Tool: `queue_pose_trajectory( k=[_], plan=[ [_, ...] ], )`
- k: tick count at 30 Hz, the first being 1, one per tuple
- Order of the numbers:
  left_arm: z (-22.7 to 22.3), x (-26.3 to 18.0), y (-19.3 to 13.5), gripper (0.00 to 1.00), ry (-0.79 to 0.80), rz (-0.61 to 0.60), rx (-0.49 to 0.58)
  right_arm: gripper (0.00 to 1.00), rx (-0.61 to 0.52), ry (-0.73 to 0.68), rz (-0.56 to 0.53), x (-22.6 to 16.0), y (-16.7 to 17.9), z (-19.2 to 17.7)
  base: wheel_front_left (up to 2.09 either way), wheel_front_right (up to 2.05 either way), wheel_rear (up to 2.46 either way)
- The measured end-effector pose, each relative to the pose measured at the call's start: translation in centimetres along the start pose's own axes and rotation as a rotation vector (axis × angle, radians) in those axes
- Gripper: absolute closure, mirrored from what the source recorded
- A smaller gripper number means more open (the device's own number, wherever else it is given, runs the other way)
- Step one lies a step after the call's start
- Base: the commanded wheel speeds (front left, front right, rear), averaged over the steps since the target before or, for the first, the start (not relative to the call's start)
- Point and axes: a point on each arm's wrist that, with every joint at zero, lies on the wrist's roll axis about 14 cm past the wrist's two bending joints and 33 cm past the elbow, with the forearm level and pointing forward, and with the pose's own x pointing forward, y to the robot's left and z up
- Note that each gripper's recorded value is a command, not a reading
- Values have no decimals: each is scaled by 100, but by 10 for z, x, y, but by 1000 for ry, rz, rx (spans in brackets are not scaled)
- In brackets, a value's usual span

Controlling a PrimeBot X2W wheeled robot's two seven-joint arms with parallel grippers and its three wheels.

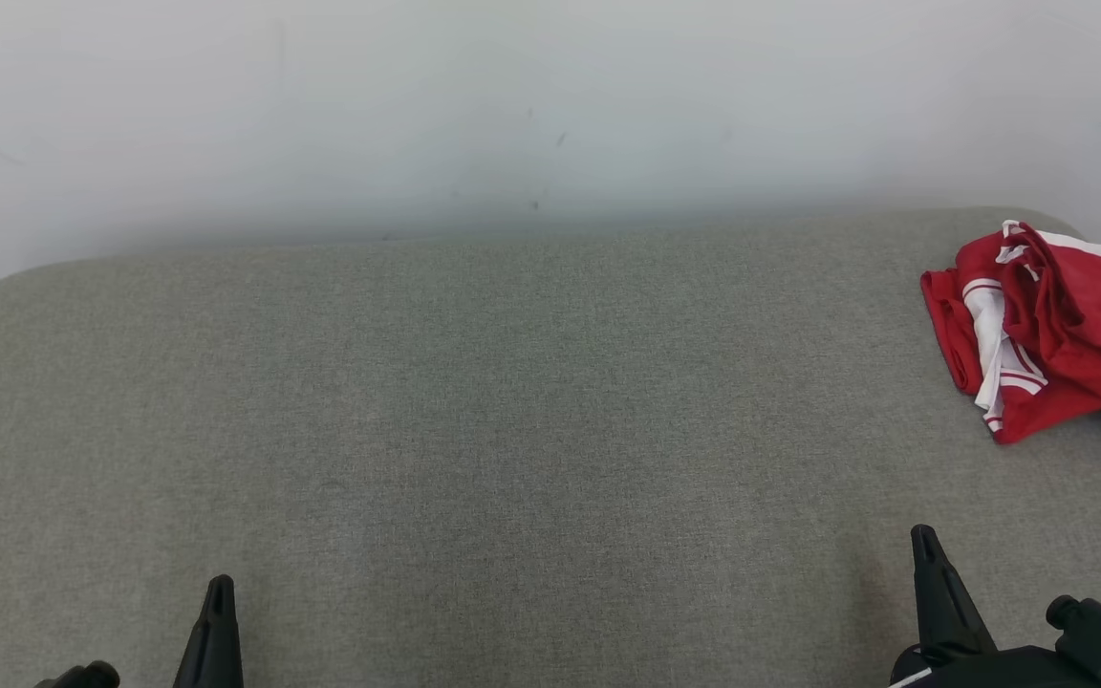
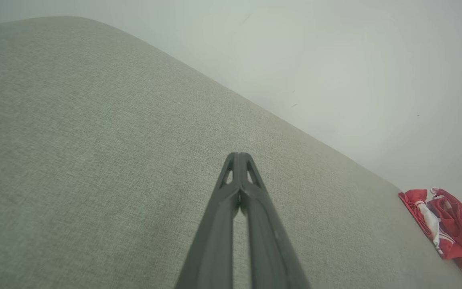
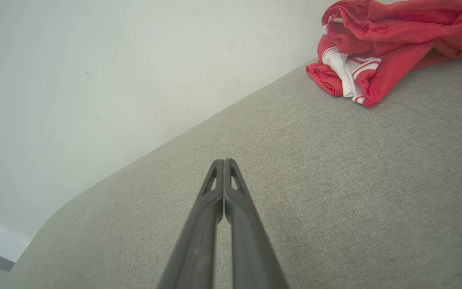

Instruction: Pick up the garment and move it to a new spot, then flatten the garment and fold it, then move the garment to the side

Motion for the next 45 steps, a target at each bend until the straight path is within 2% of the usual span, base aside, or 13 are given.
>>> queue_pose_trajectory(
  k=[22,45],
  plan=[
    [2,8,2,100,21,26,-301,100,292,-10,-38,8,-5,9,0,0,0],
    [4,15,-1,100,36,19,-564,100,555,-22,-46,13,-6,16,0,0,0]
  ],
)
